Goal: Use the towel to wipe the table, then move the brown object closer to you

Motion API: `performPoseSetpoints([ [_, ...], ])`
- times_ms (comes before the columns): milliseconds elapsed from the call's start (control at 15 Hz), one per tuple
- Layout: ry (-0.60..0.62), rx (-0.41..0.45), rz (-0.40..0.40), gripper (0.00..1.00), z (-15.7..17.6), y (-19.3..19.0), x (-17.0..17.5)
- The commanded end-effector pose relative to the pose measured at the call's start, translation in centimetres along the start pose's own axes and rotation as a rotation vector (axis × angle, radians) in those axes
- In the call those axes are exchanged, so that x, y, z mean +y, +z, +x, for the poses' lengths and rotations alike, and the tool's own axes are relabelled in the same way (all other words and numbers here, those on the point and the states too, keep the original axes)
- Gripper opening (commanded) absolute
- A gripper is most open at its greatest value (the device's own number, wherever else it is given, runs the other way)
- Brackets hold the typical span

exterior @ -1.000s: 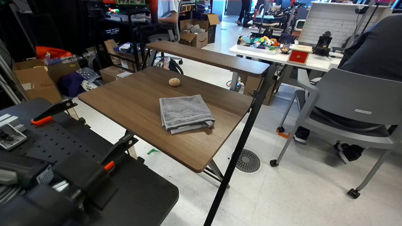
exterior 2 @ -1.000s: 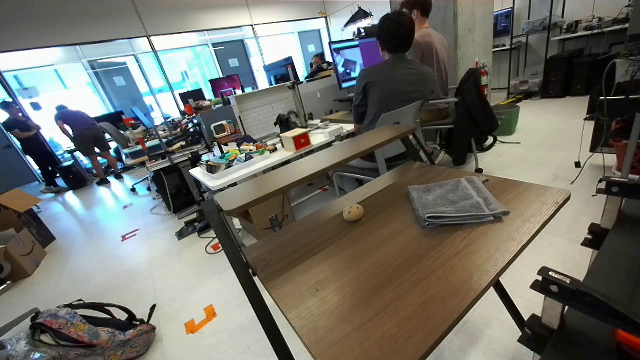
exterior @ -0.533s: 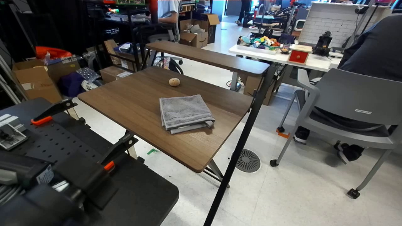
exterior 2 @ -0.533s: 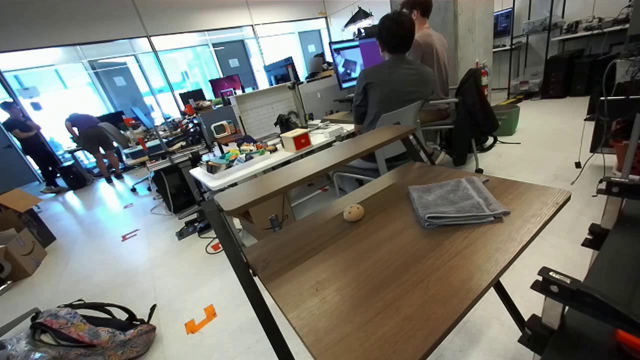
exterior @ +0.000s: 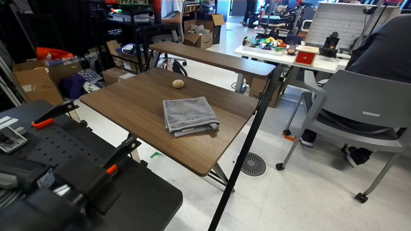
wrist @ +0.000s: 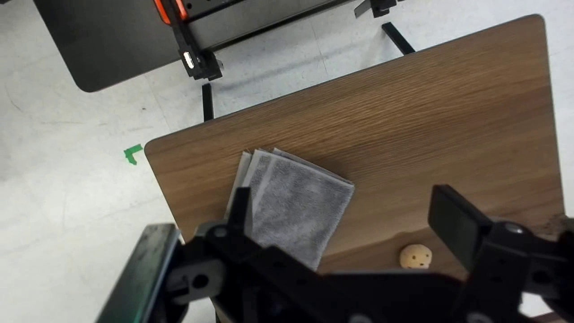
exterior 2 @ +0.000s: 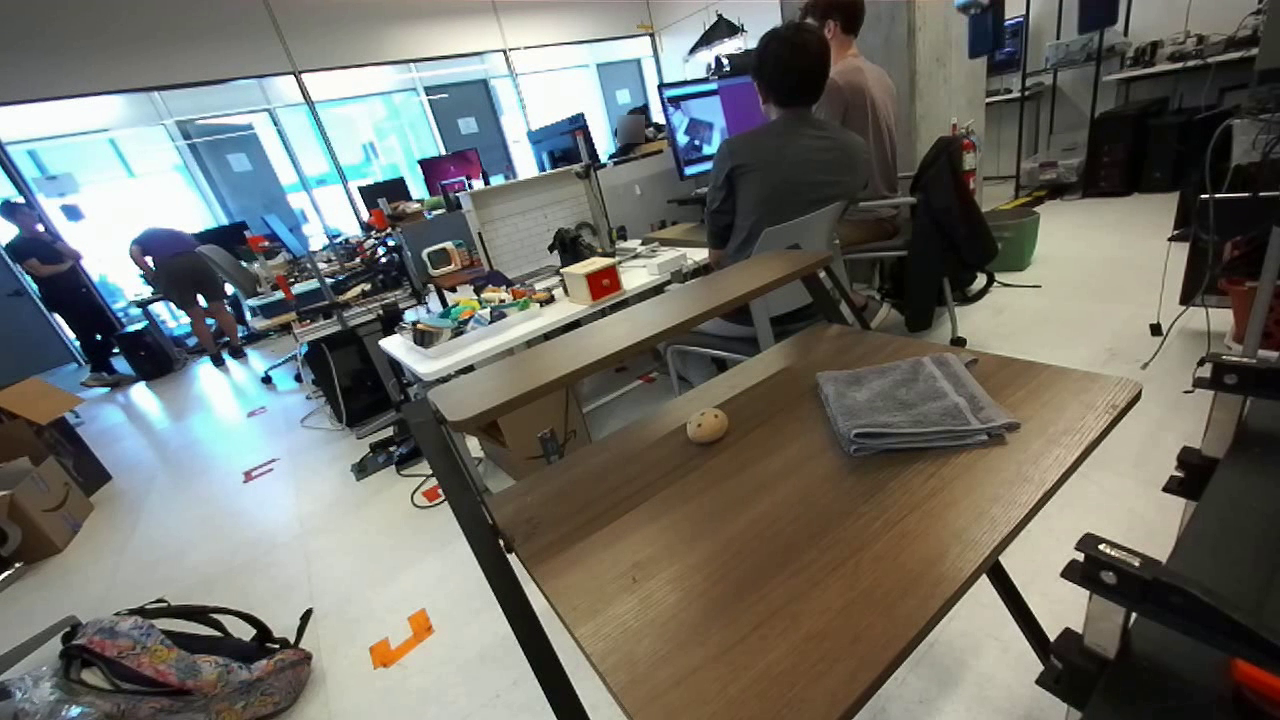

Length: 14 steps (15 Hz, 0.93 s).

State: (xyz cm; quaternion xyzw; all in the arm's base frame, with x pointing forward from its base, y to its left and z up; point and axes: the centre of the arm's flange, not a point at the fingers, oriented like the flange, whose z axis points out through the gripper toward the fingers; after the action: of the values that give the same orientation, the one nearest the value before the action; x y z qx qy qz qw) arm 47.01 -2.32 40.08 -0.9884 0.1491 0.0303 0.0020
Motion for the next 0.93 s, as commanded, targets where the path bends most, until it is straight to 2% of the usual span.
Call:
performPoseSetpoints([
  [0, 0.008, -0.006, 0.0, 1.0, 0.2, 0.6, 0.2],
  [200, 0.017, 0.017, -0.001, 1.0, 0.1, 0.6, 0.0],
  [333, 0.063, 0.042, -0.016, 1.0, 1.0, 2.1, -0.1],
  [467, 0.142, 0.037, -0.052, 1.0, 3.0, 5.2, 0.1],
  [667, 0.267, 0.091, -0.084, 1.0, 6.0, 10.1, 0.8],
  [867, 0.388, 0.165, -0.066, 1.0, 9.8, 14.7, 2.1],
])
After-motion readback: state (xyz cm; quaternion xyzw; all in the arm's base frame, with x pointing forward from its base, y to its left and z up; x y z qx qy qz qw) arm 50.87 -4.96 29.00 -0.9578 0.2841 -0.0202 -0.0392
